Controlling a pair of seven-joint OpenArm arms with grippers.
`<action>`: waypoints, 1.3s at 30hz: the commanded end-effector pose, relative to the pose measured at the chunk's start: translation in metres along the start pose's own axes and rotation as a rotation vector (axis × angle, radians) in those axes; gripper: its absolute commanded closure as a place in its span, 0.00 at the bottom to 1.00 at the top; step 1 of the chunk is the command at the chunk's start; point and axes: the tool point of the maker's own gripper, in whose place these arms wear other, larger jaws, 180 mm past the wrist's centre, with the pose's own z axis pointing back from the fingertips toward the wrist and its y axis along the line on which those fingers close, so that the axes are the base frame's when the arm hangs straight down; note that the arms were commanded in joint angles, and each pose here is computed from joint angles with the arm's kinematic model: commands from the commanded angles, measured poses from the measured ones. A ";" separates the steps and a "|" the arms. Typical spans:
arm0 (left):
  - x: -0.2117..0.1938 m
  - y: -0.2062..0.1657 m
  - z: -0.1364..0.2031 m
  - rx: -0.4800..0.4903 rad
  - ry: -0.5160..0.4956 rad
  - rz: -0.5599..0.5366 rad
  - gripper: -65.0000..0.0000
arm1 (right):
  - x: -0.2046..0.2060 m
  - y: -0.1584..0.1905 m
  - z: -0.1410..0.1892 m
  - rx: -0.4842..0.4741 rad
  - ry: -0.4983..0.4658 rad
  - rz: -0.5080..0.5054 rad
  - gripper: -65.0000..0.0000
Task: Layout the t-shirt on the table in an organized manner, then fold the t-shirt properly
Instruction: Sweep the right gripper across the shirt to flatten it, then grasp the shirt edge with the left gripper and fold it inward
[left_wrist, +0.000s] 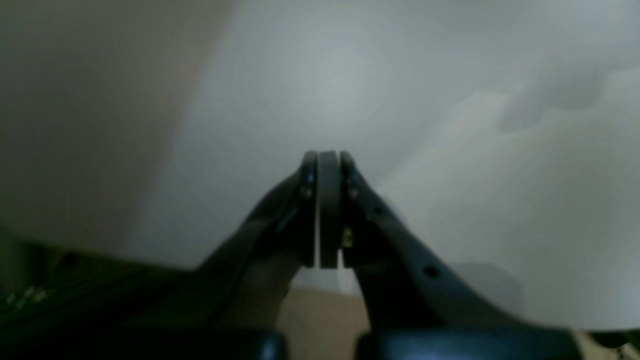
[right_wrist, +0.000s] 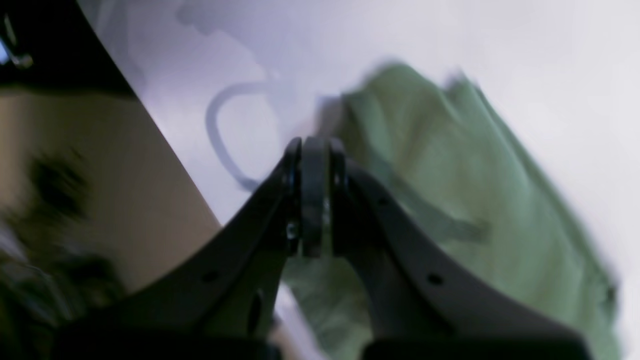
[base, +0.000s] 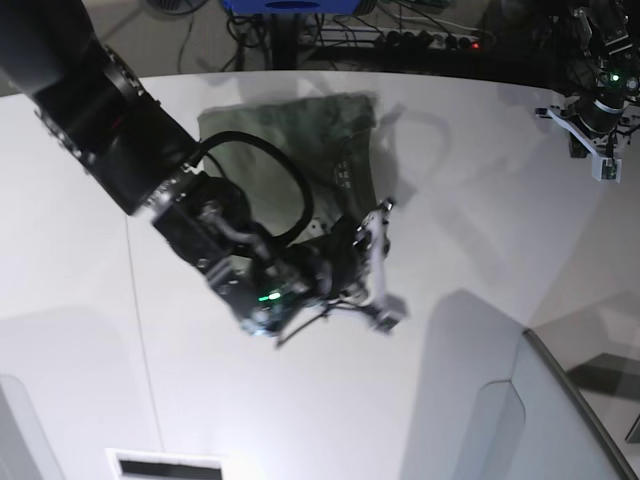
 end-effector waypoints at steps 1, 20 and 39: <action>0.012 0.012 0.003 0.034 -0.038 -0.011 1.00 | 0.022 -0.003 0.007 -0.038 -0.030 0.071 0.97; 0.065 -0.106 -0.018 -0.208 -0.110 -0.073 1.00 | -0.023 -0.118 0.078 -0.292 -0.251 -0.354 0.43; 0.156 -0.229 -0.034 -0.570 -0.095 0.012 0.32 | -0.176 -0.148 0.112 -0.388 -0.142 -0.527 0.43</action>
